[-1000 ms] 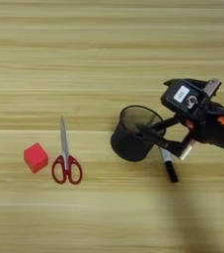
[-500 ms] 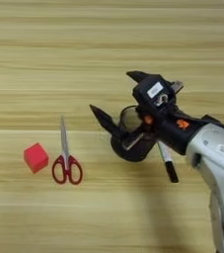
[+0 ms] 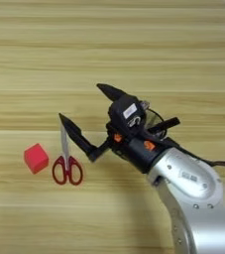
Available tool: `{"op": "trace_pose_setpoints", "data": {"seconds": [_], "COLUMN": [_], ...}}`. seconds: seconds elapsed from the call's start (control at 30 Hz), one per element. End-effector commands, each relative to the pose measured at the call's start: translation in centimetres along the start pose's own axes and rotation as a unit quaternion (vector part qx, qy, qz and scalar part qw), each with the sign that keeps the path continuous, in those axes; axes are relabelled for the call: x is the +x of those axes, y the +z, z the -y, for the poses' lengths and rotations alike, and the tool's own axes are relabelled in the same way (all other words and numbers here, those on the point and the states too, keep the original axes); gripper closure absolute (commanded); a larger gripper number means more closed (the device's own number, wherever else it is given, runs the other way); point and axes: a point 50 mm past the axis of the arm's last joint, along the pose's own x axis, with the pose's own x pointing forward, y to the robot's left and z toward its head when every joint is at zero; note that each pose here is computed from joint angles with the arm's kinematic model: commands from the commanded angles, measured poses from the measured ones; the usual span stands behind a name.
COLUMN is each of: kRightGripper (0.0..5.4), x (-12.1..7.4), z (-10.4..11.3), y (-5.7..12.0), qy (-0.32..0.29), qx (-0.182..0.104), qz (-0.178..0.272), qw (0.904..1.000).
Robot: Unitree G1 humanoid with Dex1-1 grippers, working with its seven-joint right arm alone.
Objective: Move the objects on the table
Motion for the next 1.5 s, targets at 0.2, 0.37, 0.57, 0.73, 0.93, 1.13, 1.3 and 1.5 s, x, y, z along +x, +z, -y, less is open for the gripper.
{"op": "trace_pose_setpoints", "data": {"seconds": [0.2, 0.37, 0.57, 0.73, 0.93, 1.13, 1.3, 1.5], "kRightGripper": [0.02, 0.02, 0.02, 0.02, 0.02, 0.02, 0.02, 0.02], "x": [0.9, 1.2, 1.5, 1.8, 2.2, 2.6, 2.9, 3.4], "z": [-0.5, -0.8, -1.4, -2.1, -2.5, -3.1, -3.7, -4.3], "y": [-0.2, -1.9, -3.6, -4.8, -5.9, -6.8, -7.5, -7.7], "qy": [-0.024, -0.031, -0.026, -0.019, -0.009, 0.013, 0.025, 0.038], "qx": [-0.009, 0.003, 0.012, 0.018, 0.015, 0.016, 0.015, 0.015], "qz": [0.075, 0.059, 0.045, 0.036, 0.034, 0.039, 0.042, 0.046], "qw": [0.9969, 0.9978, 0.9986, 0.9990, 0.9993, 0.9990, 0.9987, 0.9981]}}
